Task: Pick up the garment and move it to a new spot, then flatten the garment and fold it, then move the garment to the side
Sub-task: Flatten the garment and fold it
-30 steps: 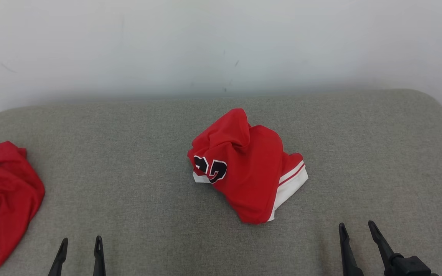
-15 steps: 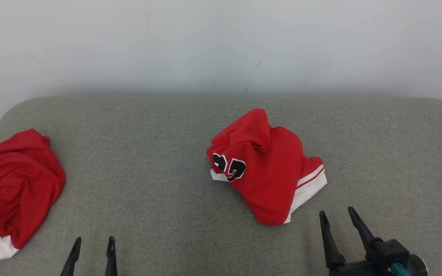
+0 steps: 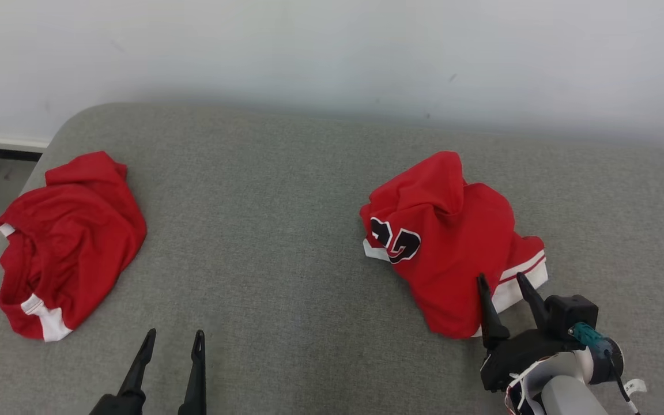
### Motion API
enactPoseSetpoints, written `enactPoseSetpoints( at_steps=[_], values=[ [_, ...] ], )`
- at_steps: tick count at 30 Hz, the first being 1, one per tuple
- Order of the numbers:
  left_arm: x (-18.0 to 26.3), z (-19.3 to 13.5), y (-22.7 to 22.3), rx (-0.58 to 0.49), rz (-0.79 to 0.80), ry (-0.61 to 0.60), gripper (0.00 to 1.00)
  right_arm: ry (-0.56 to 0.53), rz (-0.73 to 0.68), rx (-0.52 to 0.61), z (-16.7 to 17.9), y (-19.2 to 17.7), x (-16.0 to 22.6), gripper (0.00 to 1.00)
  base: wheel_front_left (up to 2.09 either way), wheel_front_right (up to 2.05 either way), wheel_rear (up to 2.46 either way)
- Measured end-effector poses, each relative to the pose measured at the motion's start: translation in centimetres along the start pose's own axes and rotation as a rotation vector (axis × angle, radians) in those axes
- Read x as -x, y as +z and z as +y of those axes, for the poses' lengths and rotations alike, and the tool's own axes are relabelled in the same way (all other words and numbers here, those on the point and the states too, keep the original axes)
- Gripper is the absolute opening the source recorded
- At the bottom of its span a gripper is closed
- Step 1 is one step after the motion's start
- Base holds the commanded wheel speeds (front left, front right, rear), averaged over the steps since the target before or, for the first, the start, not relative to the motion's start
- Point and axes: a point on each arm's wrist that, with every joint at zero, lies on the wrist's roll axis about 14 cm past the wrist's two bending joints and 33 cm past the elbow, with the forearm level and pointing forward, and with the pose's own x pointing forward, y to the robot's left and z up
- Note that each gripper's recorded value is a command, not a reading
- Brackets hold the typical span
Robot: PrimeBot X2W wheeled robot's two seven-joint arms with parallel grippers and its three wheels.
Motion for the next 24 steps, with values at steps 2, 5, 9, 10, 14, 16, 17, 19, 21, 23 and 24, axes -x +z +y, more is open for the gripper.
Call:
enactPoseSetpoints(
  at_steps=[2,5,9,10,14,16,17,19,21,23,24],
  values=[
    [0.0,0.2,-0.1,0.003,0.003,0.008,1.00,0.008,0.049,-0.012,0.4,-1.4,-0.4,1.00,0.00,0.00,0.00],
    [0.0,0.4,-0.1,0.002,0.007,0.014,1.00,0.005,0.142,-0.053,0.7,-4.1,-0.6,1.00,0.00,0.00,0.00],
    [-0.1,1.0,-0.2,0.003,0.011,0.030,1.00,0.053,0.096,-0.071,2.4,-2.6,-2.4,0.00,0.00,0.00,0.00],
    [0.0,1.1,-0.3,0.003,0.015,0.033,1.00,0.060,0.087,-0.074,2.6,-2.3,-2.6,0.00,0.00,0.00,0.00],
    [-0.2,1.1,-0.7,0.006,0.026,0.034,1.00,0.076,0.061,-0.064,2.9,-1.8,-2.6,0.00,0.00,0.00,0.00],
    [-0.3,1.1,-0.7,0.008,0.026,0.031,1.00,0.088,0.032,-0.050,3.2,-1.0,-2.6,0.00,0.00,0.00,0.00],
    [-0.4,1.0,-0.7,0.008,0.025,0.029,1.00,0.095,0.018,-0.047,3.4,-0.6,-2.4,0.00,0.00,0.00,0.00],
    [-0.8,0.6,-0.6,0.018,0.020,0.016,1.00,0.153,-0.038,0.001,4.9,0.9,-2.1,0.00,0.00,0.00,0.00],
    [-1.0,0.3,-0.5,0.021,0.017,0.008,1.00,0.229,-0.080,0.057,7.2,2.0,-1.7,0.00,0.00,0.00,0.00],
    [-1.1,0.1,-0.6,0.032,0.018,0.003,1.00,0.320,-0.103,0.105,10.0,2.3,-1.0,0.00,0.00,0.00,0.00],
    [-1.1,-0.1,-0.6,0.037,0.018,0.001,1.00,0.373,-0.104,0.135,11.6,2.1,-0.4,0.00,0.00,0.00,0.00]
  ],
)
